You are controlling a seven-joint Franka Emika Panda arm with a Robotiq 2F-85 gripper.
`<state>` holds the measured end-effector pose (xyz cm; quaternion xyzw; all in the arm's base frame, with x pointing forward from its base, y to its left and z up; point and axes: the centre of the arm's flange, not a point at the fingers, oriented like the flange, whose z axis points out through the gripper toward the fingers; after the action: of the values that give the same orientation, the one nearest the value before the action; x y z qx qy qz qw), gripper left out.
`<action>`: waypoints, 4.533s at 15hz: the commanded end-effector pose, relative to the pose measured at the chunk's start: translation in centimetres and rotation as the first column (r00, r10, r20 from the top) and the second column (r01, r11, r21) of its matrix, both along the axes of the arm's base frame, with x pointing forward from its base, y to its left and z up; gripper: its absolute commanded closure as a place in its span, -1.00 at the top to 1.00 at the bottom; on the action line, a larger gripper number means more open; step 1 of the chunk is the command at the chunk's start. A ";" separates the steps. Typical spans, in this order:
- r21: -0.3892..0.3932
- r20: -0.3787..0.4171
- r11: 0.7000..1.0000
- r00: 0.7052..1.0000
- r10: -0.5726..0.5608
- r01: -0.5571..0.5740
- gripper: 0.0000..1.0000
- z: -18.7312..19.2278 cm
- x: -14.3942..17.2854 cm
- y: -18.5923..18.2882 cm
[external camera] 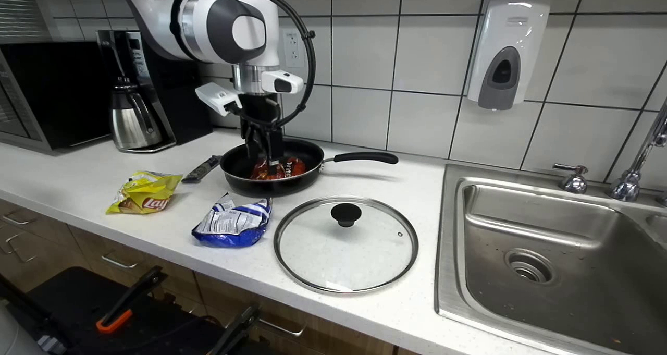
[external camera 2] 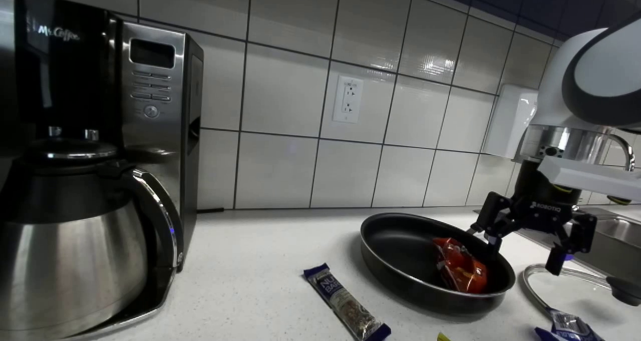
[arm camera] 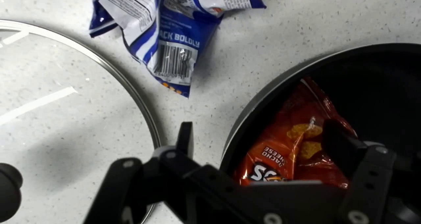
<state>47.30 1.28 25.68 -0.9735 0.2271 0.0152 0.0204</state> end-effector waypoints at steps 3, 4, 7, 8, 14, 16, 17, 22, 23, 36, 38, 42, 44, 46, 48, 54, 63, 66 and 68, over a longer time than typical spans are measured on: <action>0.040 0.012 0.999 1.000 0.019 -0.019 1.00 1.5 -3.5 -0.1; 0.043 0.008 0.999 1.000 0.017 -0.017 1.00 1.4 -3.9 0.0; 0.041 -0.002 0.999 1.000 -0.002 0.002 1.00 1.2 -5.2 -0.3; 0.039 -0.007 0.999 1.000 -0.005 0.005 1.00 1.1 -5.6 -0.5; 0.042 -0.036 0.999 0.999 -0.028 0.029 1.00 0.0 -7.3 -0.9; 0.043 -0.048 0.999 0.998 -0.031 0.033 1.00 -0.5 -7.6 -1.0; 0.044 -0.054 0.998 0.998 -0.033 0.035 1.00 -0.8 -7.8 -1.0; 0.045 -0.089 0.998 0.995 -0.041 0.045 1.00 -1.6 -8.8 -1.0; 0.044 -0.095 0.998 0.995 -0.040 0.044 1.00 -1.7 -9.0 -1.0; 0.055 -0.142 0.989 0.982 -0.125 0.134 1.00 -4.8 -9.7 -2.3; 0.055 -0.148 0.988 0.980 -0.136 0.146 1.00 -5.1 -9.7 -2.7; 0.056 -0.147 0.986 0.978 -0.149 0.159 0.47 -5.4 -9.7 -3.0; 0.057 -0.146 0.985 0.977 -0.154 0.164 0.16 -5.5 -9.6 -3.0; 0.055 -0.147 0.985 0.977 -0.153 0.163 -0.16 -5.5 -9.6 -3.0; 0.055 -0.147 0.985 0.977 -0.152 0.161 -0.47 -5.5 -9.5 -2.9; 0.054 -0.149 0.986 0.978 -0.148 0.158 -1.00 -5.4 -9.3 -2.9; 0.103 -0.147 0.988 0.984 -0.098 0.113 -1.00 -3.4 -8.9 -2.6; 0.116 -0.145 0.990 0.987 -0.065 0.082 -1.00 -2.1 -8.8 -2.5; 0.120 -0.146 0.991 0.988 -0.045 0.063 -1.00 -1.1 -8.7 -2.4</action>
<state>38.60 -1.16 22.07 -0.9564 0.2718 0.0936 0.0517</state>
